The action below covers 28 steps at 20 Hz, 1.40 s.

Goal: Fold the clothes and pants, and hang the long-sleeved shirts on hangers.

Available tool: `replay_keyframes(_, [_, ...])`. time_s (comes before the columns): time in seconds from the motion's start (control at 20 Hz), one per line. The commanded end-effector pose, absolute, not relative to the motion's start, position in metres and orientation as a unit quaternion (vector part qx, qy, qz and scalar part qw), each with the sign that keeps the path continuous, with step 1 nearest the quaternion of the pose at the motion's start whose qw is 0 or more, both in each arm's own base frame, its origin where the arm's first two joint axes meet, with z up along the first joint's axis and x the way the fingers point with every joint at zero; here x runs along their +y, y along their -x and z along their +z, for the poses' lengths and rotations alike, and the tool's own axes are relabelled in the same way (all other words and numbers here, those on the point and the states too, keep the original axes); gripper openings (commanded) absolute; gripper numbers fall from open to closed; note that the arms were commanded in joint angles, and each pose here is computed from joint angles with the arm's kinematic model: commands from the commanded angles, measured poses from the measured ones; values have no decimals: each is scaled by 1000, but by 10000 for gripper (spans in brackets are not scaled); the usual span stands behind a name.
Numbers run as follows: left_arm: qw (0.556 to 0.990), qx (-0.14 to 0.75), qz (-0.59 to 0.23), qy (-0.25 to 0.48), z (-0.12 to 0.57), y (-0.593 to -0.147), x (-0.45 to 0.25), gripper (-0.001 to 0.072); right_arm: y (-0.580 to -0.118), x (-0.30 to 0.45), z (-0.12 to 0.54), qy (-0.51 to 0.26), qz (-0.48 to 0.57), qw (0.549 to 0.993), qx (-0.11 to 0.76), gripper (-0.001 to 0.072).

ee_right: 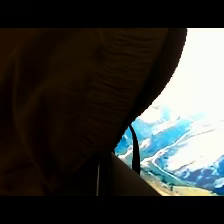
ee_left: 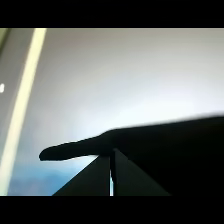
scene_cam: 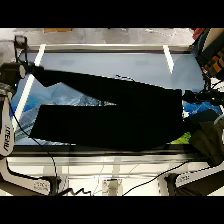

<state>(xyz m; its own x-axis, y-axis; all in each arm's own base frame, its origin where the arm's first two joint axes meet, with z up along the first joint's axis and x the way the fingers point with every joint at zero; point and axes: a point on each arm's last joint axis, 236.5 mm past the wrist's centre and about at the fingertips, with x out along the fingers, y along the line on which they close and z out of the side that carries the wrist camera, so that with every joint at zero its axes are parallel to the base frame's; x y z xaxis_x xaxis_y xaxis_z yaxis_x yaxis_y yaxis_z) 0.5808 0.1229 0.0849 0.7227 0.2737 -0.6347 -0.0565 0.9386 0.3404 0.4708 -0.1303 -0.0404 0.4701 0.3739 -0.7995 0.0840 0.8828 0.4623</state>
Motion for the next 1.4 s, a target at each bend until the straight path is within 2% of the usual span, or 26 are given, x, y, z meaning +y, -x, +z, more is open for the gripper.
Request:
replay_keyframes(0.0, [837,524,94,-129,-20,-512,142,10,-466,-125,-41,-229,97,820,515,23])
replay_keyframes(0.15, [794,592,113,-80,-92,-468,151,11,-468,-127,-41,-228,93,823,512,23])
replay_keyframes(0.3, [780,611,125,-57,-122,-459,156,12,-472,-131,-40,-226,86,828,505,23])
replay_keyframes(0.55, [842,522,122,-59,-104,-508,156,13,-477,-136,-40,-223,77,835,497,24])
replay_keyframes(0.7, [880,449,156,6,-82,-538,159,12,-478,-137,-40,-223,75,836,495,24])
replay_keyframes(0.85, [884,435,166,30,-79,-543,159,25,-480,-139,-39,-222,71,839,492,23])
replay_keyframes(0.9, [885,435,165,29,-79,-543,157,57,-480,-139,-39,-221,70,840,491,24])
replay_keyframes(0.95, [885,435,164,29,-78,-544,156,310,-480,-139,-39,-221,71,840,491,24])
replay_keyframes(1.0, [885,435,162,29,-78,-544,153,607,-480,-139,-39,-221,71,840,491,23])
replay_keyframes(1.05, [886,433,161,34,-77,-545,151,712,-480,-139,-39,-221,71,840,491,24])
replay_keyframes(1.3, [901,400,162,49,-38,-550,148,711,-480,-139,-39,-221,70,840,490,27])
replay_keyframes(1.35, [906,387,162,48,-21,-551,149,712,-483,-142,-38,-220,65,844,486,130])
